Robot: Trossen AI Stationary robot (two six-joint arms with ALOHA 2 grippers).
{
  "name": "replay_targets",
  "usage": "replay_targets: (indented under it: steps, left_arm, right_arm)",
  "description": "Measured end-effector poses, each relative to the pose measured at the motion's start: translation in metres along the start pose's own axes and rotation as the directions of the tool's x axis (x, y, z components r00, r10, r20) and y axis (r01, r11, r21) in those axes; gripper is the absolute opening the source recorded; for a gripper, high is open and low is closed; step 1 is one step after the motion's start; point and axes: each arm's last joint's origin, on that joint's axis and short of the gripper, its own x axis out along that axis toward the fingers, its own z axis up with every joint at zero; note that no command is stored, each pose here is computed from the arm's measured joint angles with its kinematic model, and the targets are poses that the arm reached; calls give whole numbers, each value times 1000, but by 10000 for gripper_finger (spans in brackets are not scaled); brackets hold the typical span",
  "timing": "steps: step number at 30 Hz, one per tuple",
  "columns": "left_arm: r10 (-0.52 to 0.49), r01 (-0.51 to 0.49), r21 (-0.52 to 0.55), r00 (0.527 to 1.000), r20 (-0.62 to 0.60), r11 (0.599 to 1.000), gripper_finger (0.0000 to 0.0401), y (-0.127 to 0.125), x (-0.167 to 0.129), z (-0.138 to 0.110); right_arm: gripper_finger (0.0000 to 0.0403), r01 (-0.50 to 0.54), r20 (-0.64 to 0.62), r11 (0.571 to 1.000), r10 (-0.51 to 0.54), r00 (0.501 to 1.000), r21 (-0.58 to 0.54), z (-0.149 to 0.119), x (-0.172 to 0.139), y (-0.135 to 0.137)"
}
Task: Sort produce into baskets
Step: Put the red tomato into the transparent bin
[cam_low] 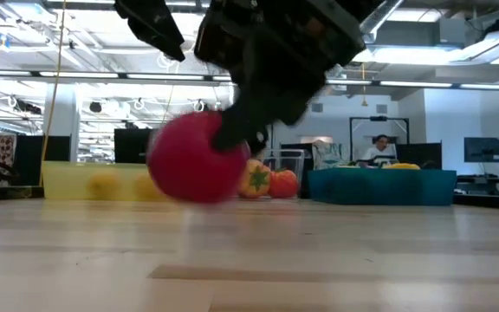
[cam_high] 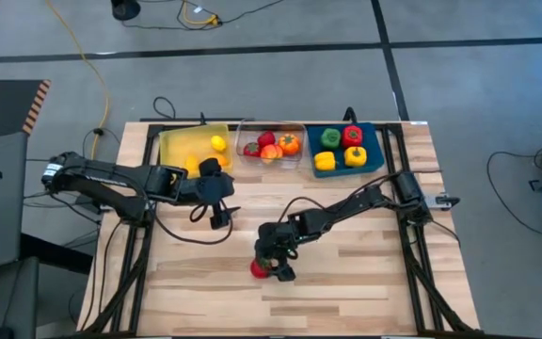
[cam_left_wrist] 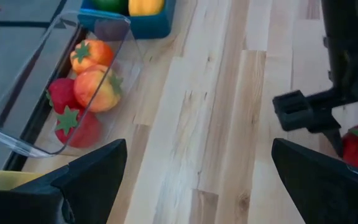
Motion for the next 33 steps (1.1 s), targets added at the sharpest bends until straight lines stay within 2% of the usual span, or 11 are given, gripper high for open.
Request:
replay_targets:
  steps: [7, 12, 17, 22, 28, 33]
  left_arm:
    - [53, -54, 28, 998, 41, 998, 388, 6, -11, 2]
    - [96, -98, 21, 990, 102, 995, 388, 15, -27, 3]
    - [145, -145, -17, 972, 184, 989, 388, 28, -55, -1]
    - [160, -148, -67, 949, 271, 987, 388, 41, -84, -8]
    - [149, -122, -102, 931, 332, 987, 388, 53, -105, -27]
    - [150, -119, -109, 928, 341, 987, 388, 56, -107, -42]
  right_arm:
    - [329, 80, 101, 997, -81, 992, 15, 24, -53, -24]
    - [329, 256, 206, 967, -253, 945, 13, 40, -109, -53]
    - [329, 447, 275, 893, -445, 853, 58, 45, -165, -86]
    - [329, 569, 286, 812, -580, 763, 129, 38, -207, -123]
    - [329, 650, 229, 720, -693, 683, 242, 16, -237, -171]
    - [329, 681, 143, 663, -741, 656, 311, -9, -245, -210]
